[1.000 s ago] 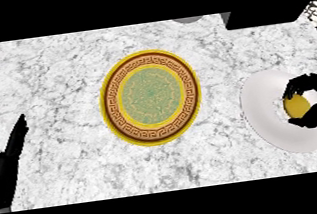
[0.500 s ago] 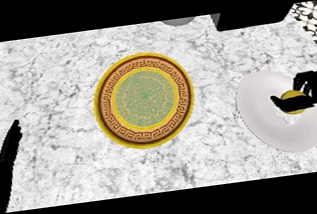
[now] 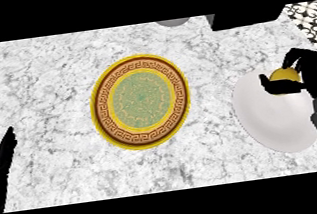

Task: Pick the lemon from the plate and place it in the plate

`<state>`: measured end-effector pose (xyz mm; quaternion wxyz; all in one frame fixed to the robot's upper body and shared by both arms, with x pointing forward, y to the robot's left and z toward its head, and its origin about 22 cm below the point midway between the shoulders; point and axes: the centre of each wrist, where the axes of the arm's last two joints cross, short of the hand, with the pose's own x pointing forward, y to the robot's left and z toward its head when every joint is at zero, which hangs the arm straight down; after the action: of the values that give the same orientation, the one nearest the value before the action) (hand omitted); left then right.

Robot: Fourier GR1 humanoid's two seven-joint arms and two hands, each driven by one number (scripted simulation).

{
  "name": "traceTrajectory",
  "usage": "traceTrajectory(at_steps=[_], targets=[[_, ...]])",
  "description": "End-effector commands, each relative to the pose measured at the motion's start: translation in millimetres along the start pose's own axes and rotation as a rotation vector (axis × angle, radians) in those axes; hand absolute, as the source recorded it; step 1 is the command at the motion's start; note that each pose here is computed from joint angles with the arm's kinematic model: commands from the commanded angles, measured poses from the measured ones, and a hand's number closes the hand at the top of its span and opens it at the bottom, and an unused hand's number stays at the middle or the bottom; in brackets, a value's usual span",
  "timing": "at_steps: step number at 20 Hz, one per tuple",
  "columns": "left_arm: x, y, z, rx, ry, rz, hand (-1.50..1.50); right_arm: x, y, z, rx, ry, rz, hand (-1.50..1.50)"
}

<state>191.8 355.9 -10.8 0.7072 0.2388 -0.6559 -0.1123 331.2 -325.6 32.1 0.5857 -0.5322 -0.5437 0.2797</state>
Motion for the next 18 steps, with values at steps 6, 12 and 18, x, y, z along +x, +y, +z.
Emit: traceTrajectory(at_steps=[6,12,18], targets=[[7,1,4,-0.015,-0.025,0.013,0.0,109,-54,73,-0.076,-0.269,-0.228,1.5],[16,-28,-17,-0.047,-0.045,0.016,0.0,172,-99,124,-0.044,-0.312,-0.239,1.5],[17,-31,-21,-0.056,-0.074,0.011,0.0,254,-105,114,-0.021,-0.298,-0.266,1.5]])
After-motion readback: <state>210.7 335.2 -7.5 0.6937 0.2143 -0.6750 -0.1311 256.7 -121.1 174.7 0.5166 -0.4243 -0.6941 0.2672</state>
